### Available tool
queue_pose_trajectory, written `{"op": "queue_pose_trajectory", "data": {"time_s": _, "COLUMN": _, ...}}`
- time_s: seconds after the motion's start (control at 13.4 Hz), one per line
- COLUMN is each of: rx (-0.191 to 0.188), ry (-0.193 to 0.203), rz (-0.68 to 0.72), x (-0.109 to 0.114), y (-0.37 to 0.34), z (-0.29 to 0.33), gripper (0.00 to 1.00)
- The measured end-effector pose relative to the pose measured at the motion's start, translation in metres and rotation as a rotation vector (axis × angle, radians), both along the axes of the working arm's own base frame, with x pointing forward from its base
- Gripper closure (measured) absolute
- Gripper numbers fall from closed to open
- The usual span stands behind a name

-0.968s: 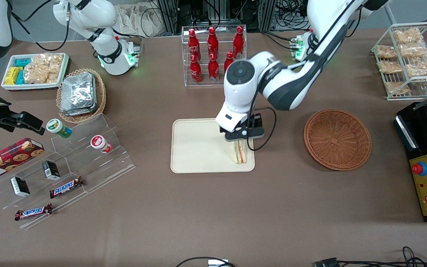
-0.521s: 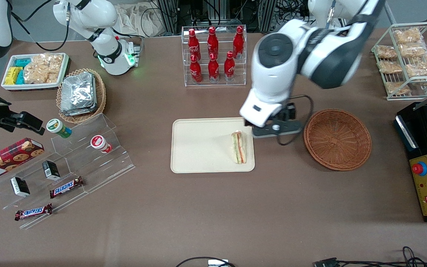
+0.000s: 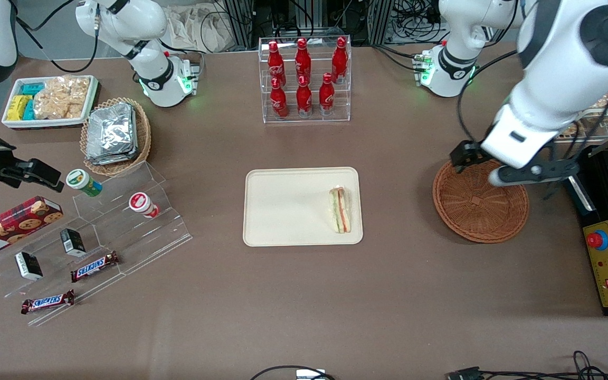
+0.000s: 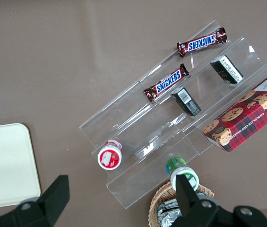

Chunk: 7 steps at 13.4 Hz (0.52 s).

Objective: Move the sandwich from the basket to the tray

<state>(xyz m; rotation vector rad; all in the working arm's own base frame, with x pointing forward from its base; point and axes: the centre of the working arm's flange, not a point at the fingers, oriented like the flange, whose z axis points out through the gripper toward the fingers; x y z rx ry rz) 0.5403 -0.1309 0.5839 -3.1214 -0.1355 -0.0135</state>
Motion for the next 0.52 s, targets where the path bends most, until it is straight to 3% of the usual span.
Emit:
{"op": "queue_pose_trajectory", "data": {"time_s": 0.22, "rx": -0.016, "ry": 0.011, "rz": 0.046, "x": -0.016, "y": 0.065, "z": -0.010, "gripper": 0.00}}
{"op": "queue_pose_trajectory", "data": {"time_s": 0.52, "rx": -0.025, "ry": 0.012, "rz": 0.094, "x": -0.014, "y": 0.100, "z": -0.010, "gripper": 0.00}}
